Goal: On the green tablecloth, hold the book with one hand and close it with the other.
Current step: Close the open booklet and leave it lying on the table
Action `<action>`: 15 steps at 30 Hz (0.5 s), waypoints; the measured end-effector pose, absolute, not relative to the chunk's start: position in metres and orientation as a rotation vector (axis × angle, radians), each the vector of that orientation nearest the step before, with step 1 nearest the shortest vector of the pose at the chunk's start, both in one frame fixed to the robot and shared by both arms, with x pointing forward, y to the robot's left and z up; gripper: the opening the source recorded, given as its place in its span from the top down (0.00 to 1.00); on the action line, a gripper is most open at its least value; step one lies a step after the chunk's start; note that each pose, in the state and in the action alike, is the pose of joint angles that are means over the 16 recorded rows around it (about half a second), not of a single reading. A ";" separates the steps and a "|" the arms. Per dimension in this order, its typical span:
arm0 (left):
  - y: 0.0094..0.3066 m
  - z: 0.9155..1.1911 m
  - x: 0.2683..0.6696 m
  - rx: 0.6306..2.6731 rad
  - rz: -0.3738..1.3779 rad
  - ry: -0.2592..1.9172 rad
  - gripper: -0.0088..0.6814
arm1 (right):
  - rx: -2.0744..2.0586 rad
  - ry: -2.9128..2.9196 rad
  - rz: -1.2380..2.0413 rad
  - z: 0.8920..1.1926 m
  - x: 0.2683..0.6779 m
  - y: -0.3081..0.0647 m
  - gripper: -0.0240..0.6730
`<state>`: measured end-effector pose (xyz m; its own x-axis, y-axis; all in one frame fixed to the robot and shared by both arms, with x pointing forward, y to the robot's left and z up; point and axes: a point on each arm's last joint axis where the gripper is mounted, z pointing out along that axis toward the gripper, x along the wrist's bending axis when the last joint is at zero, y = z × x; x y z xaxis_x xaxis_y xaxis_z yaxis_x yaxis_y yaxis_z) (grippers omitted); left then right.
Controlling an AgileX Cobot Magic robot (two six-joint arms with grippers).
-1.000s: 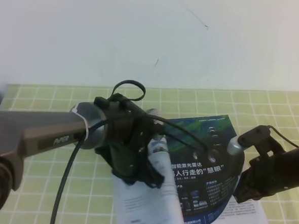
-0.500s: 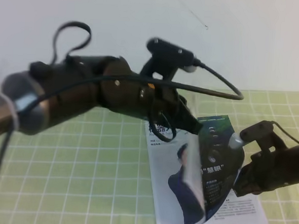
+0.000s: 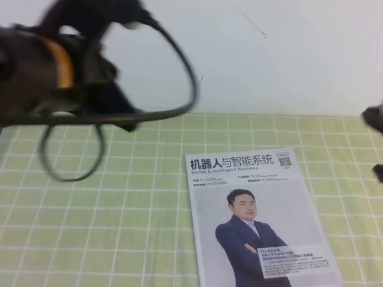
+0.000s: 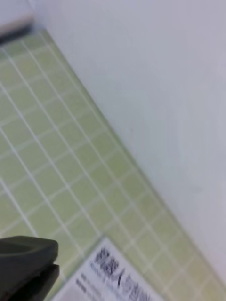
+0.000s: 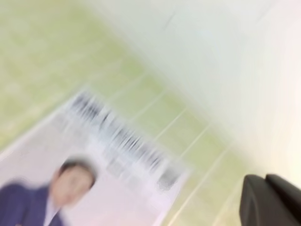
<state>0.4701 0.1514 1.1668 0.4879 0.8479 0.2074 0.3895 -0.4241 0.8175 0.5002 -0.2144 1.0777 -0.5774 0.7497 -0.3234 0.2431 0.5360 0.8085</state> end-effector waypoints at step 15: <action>0.250 1.132 0.360 1.670 1.010 1.044 0.99 | 0.747 1.883 1.114 1.109 0.394 -0.241 0.97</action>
<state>0.3595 0.2502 1.1319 0.3112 0.9344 0.1732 0.2039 -0.2437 0.9482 0.3943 -0.2408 1.1088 -0.5003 0.7964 -0.3398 0.0857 0.4360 0.8958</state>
